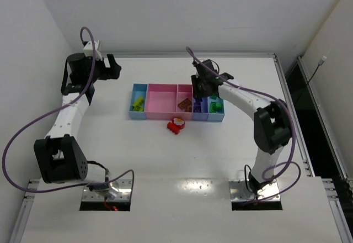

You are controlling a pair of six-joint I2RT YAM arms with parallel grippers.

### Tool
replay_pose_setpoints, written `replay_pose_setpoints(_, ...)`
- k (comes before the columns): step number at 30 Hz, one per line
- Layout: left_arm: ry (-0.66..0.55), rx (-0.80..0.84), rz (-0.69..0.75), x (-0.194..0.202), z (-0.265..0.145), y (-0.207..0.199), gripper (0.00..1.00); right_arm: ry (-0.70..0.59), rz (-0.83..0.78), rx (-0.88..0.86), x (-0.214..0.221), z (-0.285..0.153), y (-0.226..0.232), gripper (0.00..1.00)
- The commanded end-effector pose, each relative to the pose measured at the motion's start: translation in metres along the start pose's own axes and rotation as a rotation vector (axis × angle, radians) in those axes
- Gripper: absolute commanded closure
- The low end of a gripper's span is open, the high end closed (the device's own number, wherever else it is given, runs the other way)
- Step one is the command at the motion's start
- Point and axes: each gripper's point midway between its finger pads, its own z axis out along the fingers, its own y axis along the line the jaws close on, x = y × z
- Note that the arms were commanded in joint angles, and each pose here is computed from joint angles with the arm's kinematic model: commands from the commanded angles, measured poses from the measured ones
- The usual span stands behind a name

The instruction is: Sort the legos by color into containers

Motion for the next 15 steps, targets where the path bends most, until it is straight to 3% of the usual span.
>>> replay_pose_setpoints(1,-0.036,0.002,0.001,-0.016,0.0,-0.003,0.08,-0.045,0.093,-0.009,-0.026,0.005,-0.009,1.0)
replay_pose_setpoints(2,-0.044,0.003,0.004,-0.019,-0.003,-0.004,0.08,-0.054,0.1,-0.017,-0.029,0.005,-0.011,1.0)
replay_pose_setpoints(5,-0.036,-0.008,0.001,-0.017,-0.003,-0.002,0.07,-0.02,0.121,-0.035,-0.024,0.018,-0.019,0.74)
replay_pose_setpoints(6,-0.024,-0.021,-0.013,-0.014,-0.003,-0.001,0.07,-0.018,0.121,-0.045,-0.024,0.018,-0.017,0.6)
replay_pose_setpoints(8,-0.013,-0.025,-0.014,-0.011,-0.003,-0.003,0.05,0.0,0.137,-0.027,-0.019,0.026,-0.028,0.48)
replay_pose_setpoints(15,-0.005,0.062,0.005,-0.015,-0.008,-0.019,0.02,-0.008,0.115,-0.072,-0.025,0.031,-0.024,0.33)
